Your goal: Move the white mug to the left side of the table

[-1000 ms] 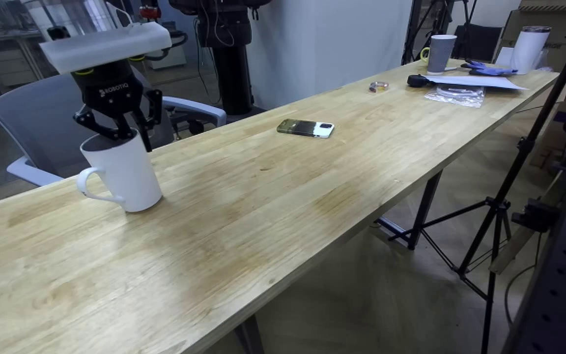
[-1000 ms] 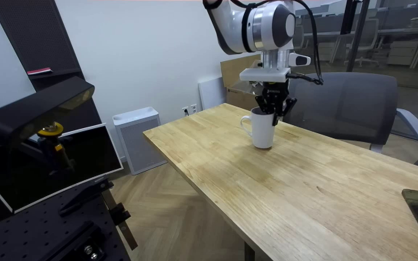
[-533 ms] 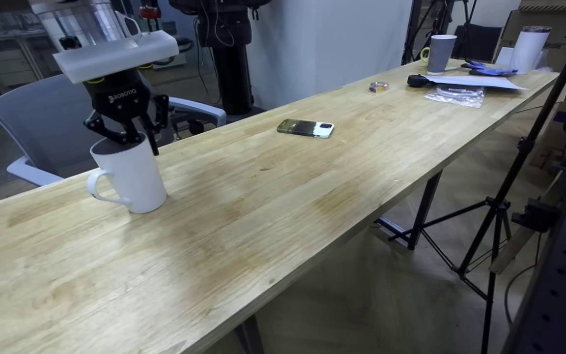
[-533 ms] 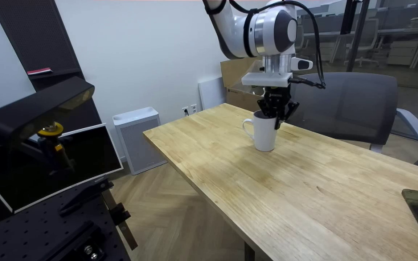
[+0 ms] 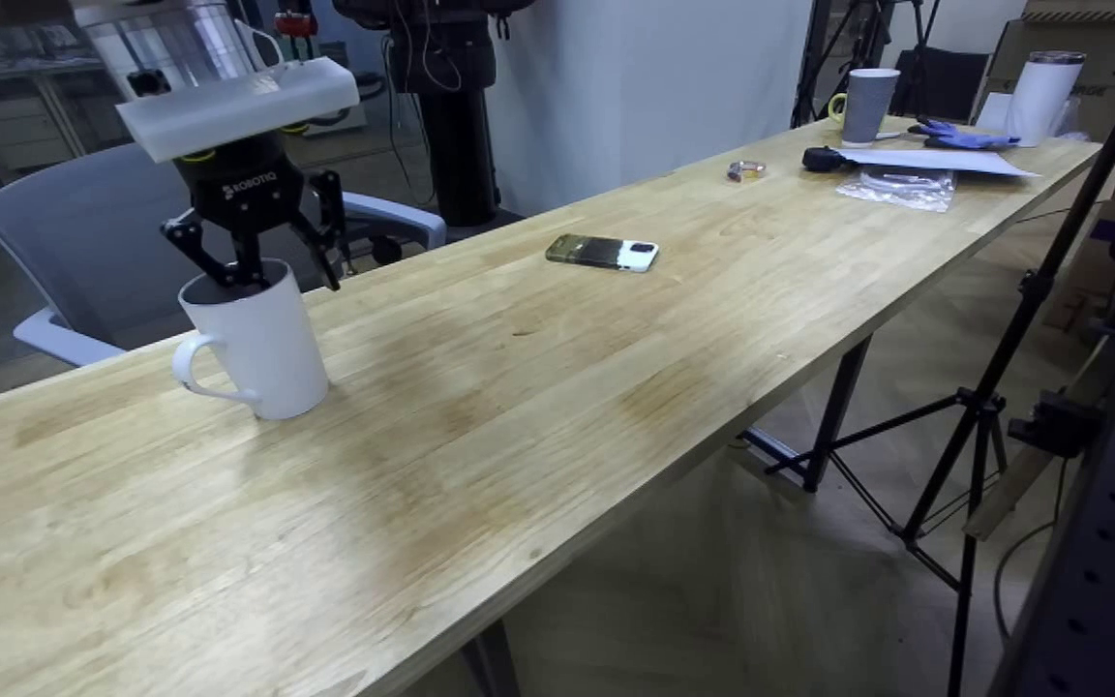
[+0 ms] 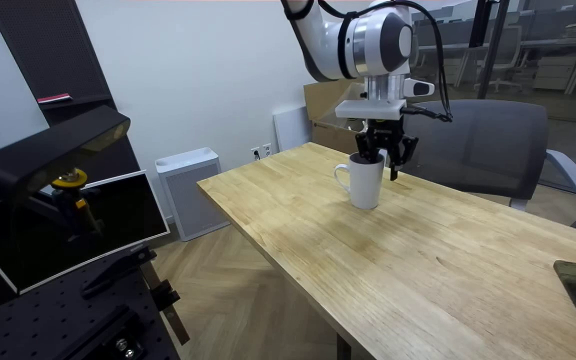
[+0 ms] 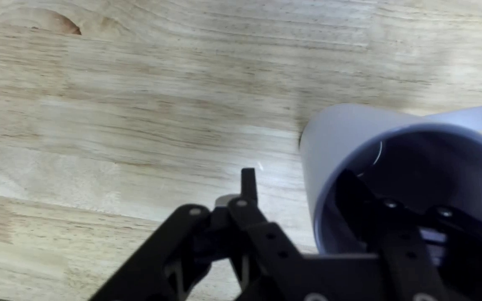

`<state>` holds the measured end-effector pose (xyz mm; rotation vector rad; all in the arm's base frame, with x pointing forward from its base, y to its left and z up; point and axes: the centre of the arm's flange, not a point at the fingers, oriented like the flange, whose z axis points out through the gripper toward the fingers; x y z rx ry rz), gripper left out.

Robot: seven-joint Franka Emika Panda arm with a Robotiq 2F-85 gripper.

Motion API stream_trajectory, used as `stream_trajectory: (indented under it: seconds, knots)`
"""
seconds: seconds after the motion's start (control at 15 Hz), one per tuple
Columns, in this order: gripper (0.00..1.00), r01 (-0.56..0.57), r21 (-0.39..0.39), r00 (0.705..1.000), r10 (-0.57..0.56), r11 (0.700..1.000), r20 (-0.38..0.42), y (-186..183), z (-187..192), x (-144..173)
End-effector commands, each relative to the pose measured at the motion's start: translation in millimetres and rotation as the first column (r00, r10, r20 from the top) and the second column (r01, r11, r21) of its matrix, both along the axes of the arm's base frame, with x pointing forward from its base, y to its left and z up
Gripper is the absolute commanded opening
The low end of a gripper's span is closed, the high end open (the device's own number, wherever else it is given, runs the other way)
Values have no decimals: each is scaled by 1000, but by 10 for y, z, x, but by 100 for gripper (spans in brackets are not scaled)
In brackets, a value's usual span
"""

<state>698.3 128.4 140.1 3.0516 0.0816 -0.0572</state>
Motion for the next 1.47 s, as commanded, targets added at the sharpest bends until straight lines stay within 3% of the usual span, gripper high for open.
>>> stream_trajectory:
  seconds: [0.0,0.13,0.2,1.13,1.2,1.4]
  knots:
    - [84,7,-42,1000,-6,999,7,26,89,71]
    - [98,0,-51,1000,0,999,14,35,160,100]
    - [99,0,-54,1000,1,999,19,40,199,118]
    - [100,14,-81,1000,-14,997,2,-93,840,383]
    - [100,5,-63,1000,-4,998,17,-69,666,320]
    - [100,10,-67,1000,-9,998,6,-96,732,334]
